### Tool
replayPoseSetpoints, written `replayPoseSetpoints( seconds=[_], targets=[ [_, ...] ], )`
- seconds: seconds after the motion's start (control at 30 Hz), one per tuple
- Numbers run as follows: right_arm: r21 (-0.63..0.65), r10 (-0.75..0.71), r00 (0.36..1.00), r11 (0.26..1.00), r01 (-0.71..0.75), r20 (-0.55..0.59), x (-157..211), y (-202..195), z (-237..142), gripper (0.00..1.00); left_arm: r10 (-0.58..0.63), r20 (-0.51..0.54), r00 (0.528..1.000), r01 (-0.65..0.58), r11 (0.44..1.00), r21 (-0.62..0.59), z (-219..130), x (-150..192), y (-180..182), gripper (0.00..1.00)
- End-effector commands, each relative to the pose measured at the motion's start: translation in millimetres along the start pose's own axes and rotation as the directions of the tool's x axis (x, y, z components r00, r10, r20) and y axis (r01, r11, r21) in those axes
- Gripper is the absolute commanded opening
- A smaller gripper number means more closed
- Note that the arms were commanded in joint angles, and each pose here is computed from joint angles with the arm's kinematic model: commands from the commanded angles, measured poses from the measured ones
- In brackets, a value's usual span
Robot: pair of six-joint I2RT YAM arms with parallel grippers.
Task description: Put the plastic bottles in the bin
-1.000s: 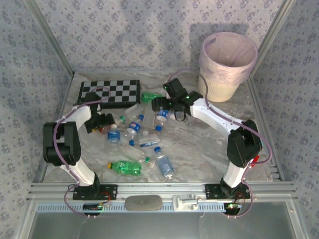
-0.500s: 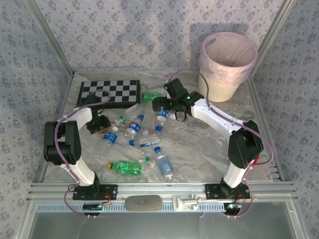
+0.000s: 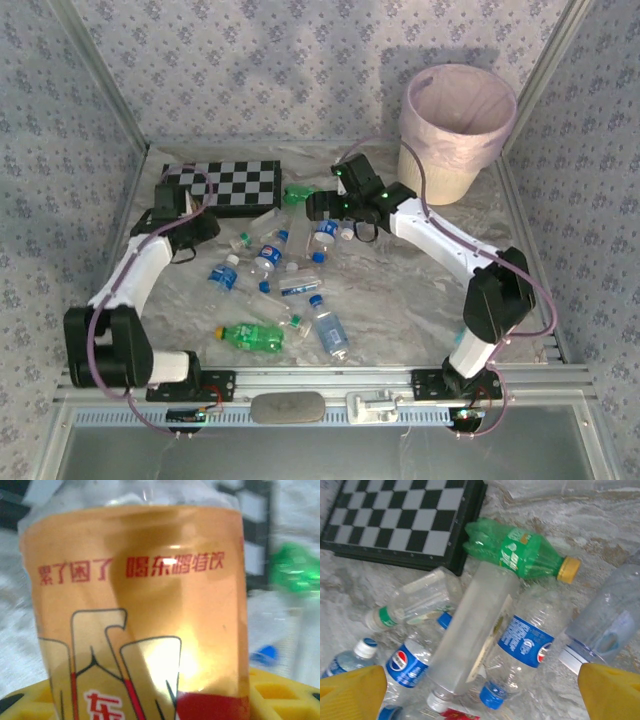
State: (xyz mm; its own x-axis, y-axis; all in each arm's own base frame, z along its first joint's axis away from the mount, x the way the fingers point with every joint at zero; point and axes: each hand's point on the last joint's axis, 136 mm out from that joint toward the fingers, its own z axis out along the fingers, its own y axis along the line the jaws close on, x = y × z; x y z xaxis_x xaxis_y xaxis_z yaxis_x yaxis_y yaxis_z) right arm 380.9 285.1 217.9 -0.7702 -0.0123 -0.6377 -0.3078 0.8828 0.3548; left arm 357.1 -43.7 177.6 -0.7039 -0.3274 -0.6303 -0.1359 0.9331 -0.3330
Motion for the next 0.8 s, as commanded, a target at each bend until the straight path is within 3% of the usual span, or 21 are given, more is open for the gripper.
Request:
replayPoseSetpoints(
  seconds=[0.0, 0.17, 0.3, 0.77],
  targets=[
    [-0.142, 0.06, 0.991, 0.989, -0.043, 0.117, -42, 25, -34, 0.99, 0.079, 0.096, 0.992, -0.097, 0.973, 0.208, -26, -23, -57, 0.43],
    [-0.25, 0.137, 0.978, 0.964, -0.094, 0.16, -62, 32, -50, 0.94, 0.158, 0.147, 0.977, -0.202, 0.905, 0.374, -51, -17, -118, 0.4],
    [-0.351, 0.188, 0.97, 0.928, -0.123, 0.157, -66, 43, -59, 0.91, 0.223, 0.159, 0.962, -0.271, 0.857, 0.438, -60, 3, -155, 0.4],
    [-0.625, 0.157, 0.987, 0.775, -0.096, 0.044, -41, 101, -51, 0.8, 0.299, 0.121, 0.947, -0.315, 0.776, 0.547, -62, 38, -209, 0.4]
  ],
)
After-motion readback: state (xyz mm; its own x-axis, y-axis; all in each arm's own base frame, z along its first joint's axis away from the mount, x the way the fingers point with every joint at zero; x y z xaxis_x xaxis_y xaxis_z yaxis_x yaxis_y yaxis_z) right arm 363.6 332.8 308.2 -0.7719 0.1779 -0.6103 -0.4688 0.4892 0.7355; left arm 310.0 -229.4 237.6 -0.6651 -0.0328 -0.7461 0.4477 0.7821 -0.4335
